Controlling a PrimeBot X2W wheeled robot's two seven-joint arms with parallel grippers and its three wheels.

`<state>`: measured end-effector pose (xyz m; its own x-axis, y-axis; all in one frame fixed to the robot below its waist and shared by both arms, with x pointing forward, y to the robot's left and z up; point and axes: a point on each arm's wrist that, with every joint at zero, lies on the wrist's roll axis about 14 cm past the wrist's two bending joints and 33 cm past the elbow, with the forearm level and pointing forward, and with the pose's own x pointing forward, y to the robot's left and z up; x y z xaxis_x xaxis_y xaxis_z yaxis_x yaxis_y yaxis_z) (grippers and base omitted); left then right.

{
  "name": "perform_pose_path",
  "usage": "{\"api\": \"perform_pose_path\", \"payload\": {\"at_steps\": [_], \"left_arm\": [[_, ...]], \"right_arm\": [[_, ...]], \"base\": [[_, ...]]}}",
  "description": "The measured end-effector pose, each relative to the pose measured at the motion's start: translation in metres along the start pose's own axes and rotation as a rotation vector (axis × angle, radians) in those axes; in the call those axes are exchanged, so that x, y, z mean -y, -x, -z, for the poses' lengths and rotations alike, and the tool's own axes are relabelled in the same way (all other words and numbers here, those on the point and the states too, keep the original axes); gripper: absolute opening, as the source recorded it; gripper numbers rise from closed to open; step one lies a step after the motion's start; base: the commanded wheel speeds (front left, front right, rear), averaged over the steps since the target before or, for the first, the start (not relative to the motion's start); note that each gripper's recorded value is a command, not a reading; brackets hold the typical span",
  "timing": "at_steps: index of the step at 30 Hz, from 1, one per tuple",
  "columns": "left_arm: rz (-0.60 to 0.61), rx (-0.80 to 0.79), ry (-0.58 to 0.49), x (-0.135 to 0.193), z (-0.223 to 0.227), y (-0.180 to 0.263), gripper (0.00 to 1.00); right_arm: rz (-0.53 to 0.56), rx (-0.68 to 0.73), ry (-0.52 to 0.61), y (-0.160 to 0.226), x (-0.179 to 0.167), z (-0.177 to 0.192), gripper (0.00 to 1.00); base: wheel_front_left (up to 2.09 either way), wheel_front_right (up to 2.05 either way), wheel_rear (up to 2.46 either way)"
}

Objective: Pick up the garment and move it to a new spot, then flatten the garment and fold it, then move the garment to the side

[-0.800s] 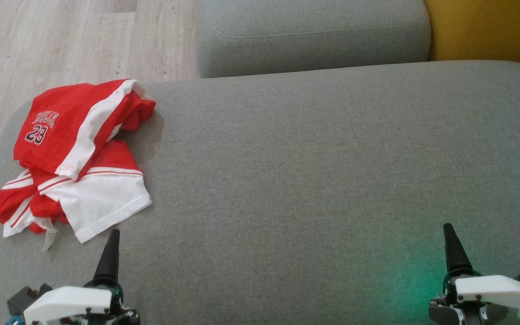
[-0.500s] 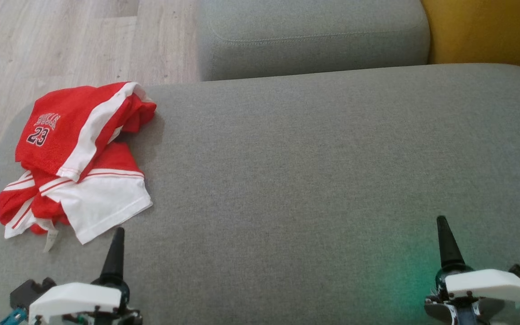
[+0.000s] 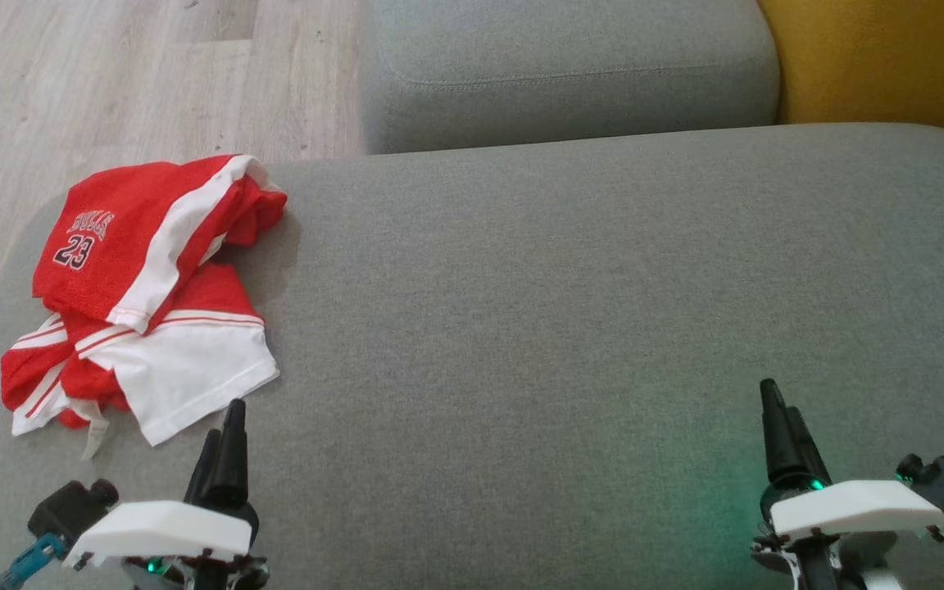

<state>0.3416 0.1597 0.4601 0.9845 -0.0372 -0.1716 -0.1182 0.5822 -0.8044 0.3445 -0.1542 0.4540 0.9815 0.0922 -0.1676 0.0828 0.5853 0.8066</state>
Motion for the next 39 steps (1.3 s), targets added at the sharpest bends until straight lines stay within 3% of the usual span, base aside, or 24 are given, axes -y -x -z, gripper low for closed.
{"api": "perform_pose_path", "payload": {"at_steps": [39], "left_arm": [[0.124,0.113,-0.521,0.045,-0.006,0.009,1.00]], "right_arm": [[-0.176,0.032,0.518,0.003,-0.044,0.009,1.00]], "base": [[0.00,0.00,0.00]]}}
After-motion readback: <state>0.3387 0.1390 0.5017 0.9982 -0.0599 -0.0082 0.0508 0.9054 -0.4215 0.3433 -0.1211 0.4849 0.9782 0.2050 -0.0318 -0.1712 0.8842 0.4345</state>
